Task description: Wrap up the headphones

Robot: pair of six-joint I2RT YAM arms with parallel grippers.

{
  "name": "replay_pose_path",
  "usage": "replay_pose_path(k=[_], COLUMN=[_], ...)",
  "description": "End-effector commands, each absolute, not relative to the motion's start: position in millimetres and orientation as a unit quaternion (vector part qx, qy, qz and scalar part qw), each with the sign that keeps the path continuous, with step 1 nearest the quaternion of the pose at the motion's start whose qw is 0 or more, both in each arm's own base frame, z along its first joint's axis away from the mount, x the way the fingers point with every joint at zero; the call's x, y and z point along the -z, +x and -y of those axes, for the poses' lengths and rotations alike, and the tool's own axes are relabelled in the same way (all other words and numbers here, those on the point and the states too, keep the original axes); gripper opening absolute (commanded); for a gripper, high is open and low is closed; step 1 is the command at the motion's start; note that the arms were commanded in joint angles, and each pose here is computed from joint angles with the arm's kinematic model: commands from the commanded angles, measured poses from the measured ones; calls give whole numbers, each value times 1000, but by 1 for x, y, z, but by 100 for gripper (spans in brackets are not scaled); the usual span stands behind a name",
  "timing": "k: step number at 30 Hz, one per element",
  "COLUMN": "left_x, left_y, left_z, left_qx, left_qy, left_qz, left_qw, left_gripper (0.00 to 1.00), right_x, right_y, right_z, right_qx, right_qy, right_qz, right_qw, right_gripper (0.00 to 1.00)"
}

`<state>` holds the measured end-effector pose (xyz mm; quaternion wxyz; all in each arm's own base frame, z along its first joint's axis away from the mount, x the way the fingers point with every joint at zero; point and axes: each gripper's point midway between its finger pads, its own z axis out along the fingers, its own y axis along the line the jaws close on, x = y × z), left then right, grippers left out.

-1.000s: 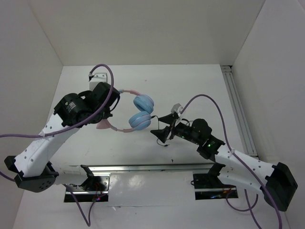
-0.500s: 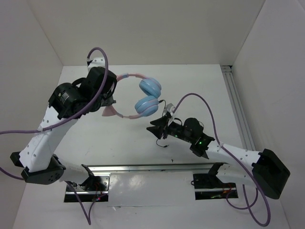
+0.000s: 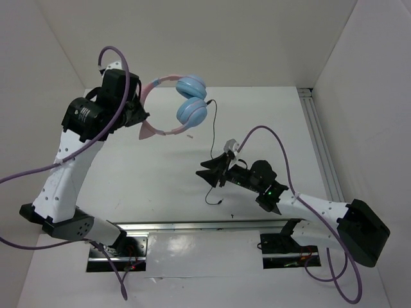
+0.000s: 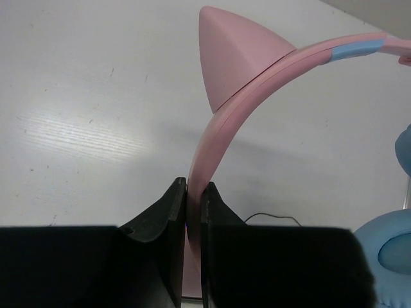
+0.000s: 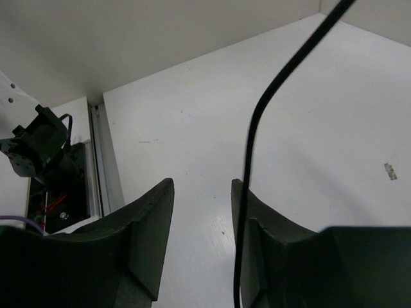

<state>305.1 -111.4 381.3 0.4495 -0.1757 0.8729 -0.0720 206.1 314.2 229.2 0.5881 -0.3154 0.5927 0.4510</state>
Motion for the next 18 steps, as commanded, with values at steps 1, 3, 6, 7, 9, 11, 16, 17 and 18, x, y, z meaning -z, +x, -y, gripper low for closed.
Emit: replay_pose_path(k=[1, 3, 6, 7, 9, 11, 16, 17, 18], left_x=[-428, -433, -430, -430, -430, -433, -436, -433, -437], left_y=[315, 313, 317, 319, 325, 329, 350, 356, 355], left_z=[125, 127, 126, 122, 122, 123, 118, 118, 120], left_qx=[182, 190, 191, 188, 195, 203, 207, 206, 215], left_qy=[-212, -210, -223, -228, -241, -248, -268, -270, -272], left_qz=[-821, -819, -818, -816, -813, -808, -801, -804, -801], left_qw=[498, 499, 495, 496, 493, 495, 493, 489, 489], left_gripper=[0, 0, 0, 0, 0, 0, 0, 0, 0], right_x=[-247, -242, -242, -247, -242, -241, -229, -227, -223], right_y=[206, 207, 204, 203, 201, 199, 193, 192, 189], right_z=[-309, -309, -317, -318, -321, -323, -324, -323, -327], right_qx=[-461, -463, -478, -483, -498, -509, -526, -526, -528], right_qy=[-307, -308, -316, -320, -314, -311, -307, -307, -311], right_qz=[-560, -565, -563, -550, -553, -547, -551, -552, -555], right_qw=[617, 610, 596, 601, 589, 588, 570, 569, 562], right_gripper=[50, 50, 50, 48, 45, 45, 45, 45, 45])
